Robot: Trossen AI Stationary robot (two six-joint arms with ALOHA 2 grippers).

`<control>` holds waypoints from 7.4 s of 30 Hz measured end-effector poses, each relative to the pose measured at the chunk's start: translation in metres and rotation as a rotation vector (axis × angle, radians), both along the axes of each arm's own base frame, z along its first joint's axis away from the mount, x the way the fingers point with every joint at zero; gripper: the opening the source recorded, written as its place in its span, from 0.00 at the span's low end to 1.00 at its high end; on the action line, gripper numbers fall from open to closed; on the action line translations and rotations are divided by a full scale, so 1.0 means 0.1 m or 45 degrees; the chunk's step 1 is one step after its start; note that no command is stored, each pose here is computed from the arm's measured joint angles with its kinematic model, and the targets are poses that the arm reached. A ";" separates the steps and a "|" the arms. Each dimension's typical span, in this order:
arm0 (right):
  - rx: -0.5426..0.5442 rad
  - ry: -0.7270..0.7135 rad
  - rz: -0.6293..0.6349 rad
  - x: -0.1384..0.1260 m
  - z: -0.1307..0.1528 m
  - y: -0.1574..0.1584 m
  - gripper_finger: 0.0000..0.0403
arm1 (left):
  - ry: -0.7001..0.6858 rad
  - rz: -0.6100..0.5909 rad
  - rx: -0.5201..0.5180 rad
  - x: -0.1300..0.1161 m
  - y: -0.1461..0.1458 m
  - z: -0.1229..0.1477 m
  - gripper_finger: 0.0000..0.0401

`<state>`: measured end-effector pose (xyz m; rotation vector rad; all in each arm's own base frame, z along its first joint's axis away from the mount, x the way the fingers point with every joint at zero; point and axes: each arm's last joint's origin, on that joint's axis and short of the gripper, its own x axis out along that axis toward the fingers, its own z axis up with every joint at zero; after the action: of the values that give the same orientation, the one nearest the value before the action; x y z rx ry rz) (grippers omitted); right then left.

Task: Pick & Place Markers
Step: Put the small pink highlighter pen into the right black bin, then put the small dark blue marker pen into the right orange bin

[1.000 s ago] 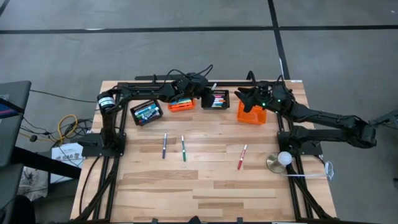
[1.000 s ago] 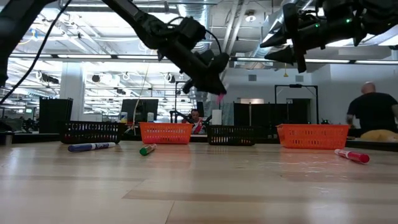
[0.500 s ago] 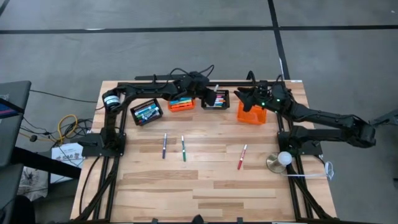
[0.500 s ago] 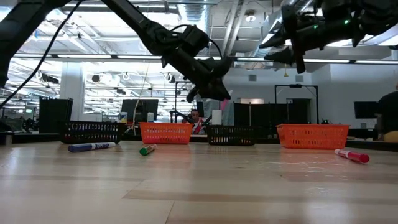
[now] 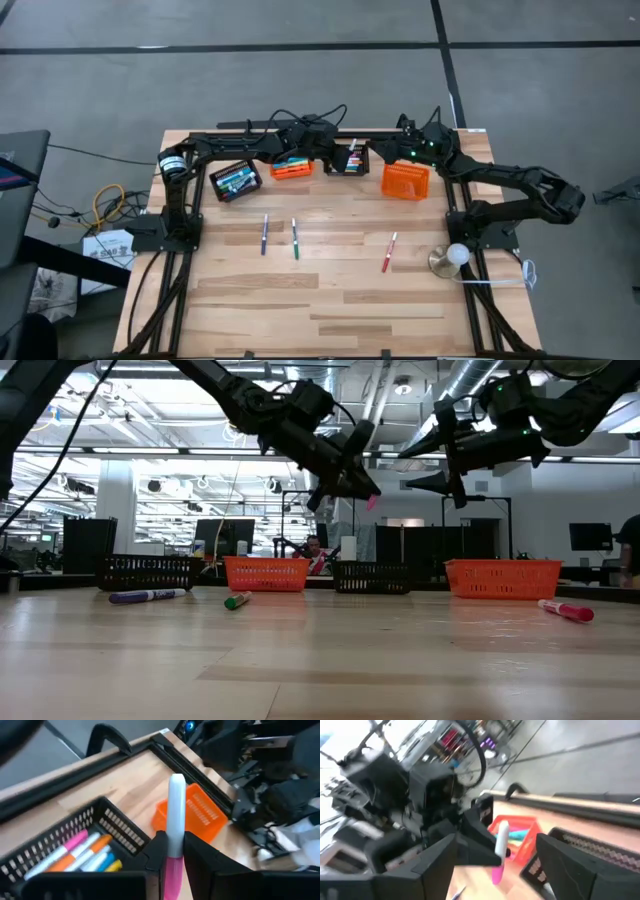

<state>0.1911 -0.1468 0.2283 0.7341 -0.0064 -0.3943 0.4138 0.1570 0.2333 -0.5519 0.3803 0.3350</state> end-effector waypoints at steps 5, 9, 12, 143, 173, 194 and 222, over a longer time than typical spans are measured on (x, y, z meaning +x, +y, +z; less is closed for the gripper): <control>0.001 -0.003 0.082 0.09 0.05 -0.09 0.69 | -0.081 0.009 -0.006 -0.06 -0.03 0.22 0.13; -0.040 -0.007 0.104 0.22 0.13 -0.15 0.69 | -0.109 0.011 0.001 -0.10 -0.04 0.31 0.13; -0.065 -0.001 0.119 0.30 0.17 -0.19 0.69 | -0.130 0.014 0.000 -0.12 -0.05 0.38 0.13; -0.212 1.391 0.673 1.58 -0.08 -0.83 0.07 | -0.285 0.103 0.149 -1.99 -1.06 0.31 0.59; -0.337 1.495 0.788 1.69 -0.35 -0.83 0.29 | -0.301 0.102 0.155 -1.98 -1.06 0.33 0.59; -0.129 1.397 0.841 1.44 0.67 0.23 0.28 | -0.307 0.111 0.129 -1.98 -1.06 0.32 0.59; -0.404 1.507 0.558 0.88 1.10 1.57 0.28 | -0.303 -0.113 0.156 -1.97 -1.10 0.32 0.59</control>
<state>0.2787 0.0105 0.3387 0.0933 1.1620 -0.3443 0.2166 0.0469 0.2650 -0.4474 0.1530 0.2023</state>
